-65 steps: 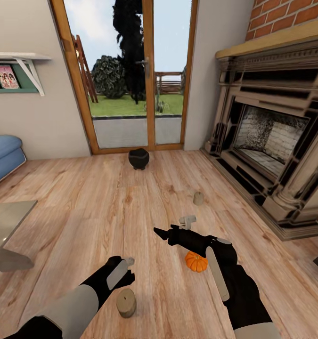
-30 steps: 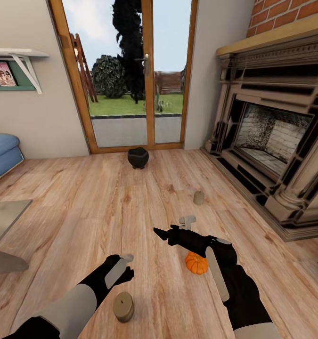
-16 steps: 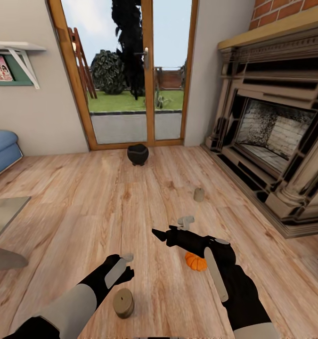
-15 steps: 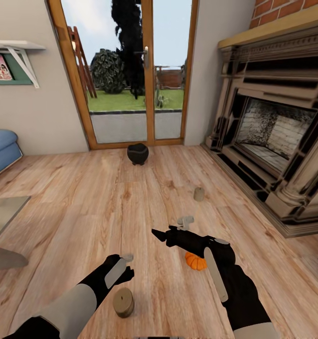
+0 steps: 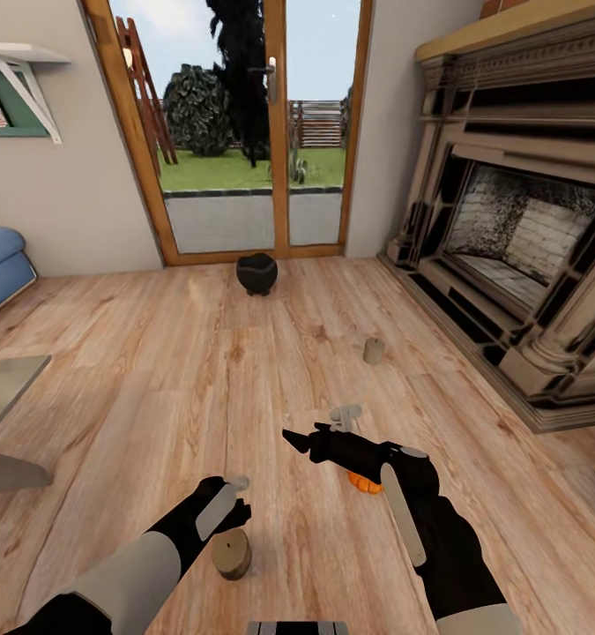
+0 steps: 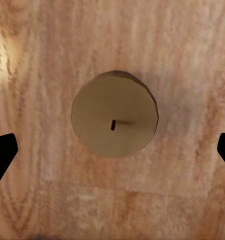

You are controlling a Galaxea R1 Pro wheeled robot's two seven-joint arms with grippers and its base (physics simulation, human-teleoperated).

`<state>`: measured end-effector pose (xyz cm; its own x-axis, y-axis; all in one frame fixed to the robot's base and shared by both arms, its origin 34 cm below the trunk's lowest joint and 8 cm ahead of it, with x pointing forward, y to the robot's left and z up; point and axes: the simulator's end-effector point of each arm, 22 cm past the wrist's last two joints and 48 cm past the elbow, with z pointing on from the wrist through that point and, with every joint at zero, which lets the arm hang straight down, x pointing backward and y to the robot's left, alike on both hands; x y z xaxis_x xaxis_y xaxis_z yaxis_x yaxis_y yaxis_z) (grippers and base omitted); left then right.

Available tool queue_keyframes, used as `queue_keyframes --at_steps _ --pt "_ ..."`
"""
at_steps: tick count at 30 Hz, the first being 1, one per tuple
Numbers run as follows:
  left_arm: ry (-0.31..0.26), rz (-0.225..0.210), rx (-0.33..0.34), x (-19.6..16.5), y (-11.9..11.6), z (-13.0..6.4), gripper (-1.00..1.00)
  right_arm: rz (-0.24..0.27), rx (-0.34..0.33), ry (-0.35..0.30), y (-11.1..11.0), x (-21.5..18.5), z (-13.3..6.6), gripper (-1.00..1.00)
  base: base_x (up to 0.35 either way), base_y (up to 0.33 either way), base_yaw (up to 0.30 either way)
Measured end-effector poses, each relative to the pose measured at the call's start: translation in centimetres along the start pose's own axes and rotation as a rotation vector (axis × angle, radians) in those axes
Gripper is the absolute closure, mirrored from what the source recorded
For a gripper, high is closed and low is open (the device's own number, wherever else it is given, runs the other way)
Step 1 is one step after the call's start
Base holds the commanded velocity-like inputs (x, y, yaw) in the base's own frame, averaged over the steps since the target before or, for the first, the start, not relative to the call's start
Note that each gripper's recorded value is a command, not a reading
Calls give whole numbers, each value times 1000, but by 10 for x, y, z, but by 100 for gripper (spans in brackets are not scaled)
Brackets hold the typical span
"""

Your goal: Place each of the two pumpkins and all three candles from the living room inside a cabinet in the living room (use any cabinet), then make sure every cabinet is closed, and position the cauldron so it is next to a table in the living room.

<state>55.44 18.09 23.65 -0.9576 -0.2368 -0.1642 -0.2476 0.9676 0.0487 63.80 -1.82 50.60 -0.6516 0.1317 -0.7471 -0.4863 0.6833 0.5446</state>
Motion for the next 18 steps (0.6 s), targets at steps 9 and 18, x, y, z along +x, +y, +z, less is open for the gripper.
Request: queue_keyframes --at_steps 9,18 --pt "3 -4 -3 1 2 0 -100 0 0 0 0 0 0 -100 177 0 0" --pt "19 -7 -8 5 3 6 -100 9 2 8 -4 6 3 -100 4 0 0"
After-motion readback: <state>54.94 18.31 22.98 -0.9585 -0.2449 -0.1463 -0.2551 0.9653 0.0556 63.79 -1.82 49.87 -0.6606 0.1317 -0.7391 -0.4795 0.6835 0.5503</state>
